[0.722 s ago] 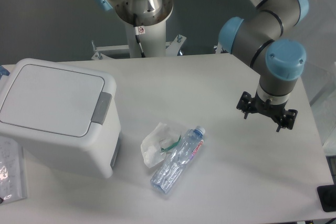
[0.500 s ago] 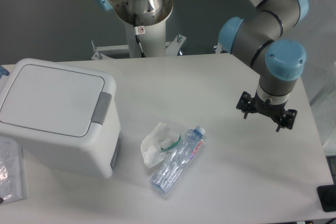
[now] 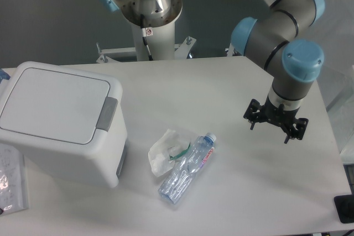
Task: Open the trash can
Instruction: 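Move the open gripper over to the grey tab on the trash can lid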
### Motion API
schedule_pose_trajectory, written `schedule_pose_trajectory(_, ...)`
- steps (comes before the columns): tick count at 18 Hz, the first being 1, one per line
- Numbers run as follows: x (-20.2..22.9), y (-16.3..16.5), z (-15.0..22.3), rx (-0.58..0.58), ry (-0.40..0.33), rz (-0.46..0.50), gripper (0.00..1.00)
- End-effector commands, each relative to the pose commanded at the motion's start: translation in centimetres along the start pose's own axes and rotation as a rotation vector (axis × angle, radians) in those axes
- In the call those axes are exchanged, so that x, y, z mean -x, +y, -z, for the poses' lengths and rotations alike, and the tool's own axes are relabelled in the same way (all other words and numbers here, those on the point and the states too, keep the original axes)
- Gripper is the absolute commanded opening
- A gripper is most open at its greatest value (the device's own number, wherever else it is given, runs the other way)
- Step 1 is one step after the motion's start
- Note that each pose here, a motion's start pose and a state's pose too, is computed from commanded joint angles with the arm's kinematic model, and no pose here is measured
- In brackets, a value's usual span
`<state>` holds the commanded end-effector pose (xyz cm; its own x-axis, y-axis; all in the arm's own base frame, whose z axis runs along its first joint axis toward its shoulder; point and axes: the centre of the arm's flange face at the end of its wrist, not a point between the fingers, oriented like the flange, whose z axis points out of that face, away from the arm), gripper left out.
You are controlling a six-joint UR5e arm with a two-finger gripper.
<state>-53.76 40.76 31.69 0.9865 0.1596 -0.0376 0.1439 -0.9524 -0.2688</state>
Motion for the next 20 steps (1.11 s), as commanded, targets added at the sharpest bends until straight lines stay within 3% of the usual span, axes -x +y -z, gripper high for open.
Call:
schedule_pose_trajectory(3,-0.4,-0.9,0.8,-0.052,0.016,0.056,1.0)
schedule_pose_trajectory(5,-1.3,-1.6,1.2,-0.136,0.078,0.061,1.0)
schedule_pose_trajectory(10,-5.1,-5.4,7.9,-0.377,0.215,0.221,1.0)
schedule_pose_trajectory(13,-8.7,-7.5,9.8,-0.435,0.278,0.205,1.0)
schedule_pose_trajectory(20,-17.2,-11.0,15.1,-0.476,0.326,0.186,1.0)
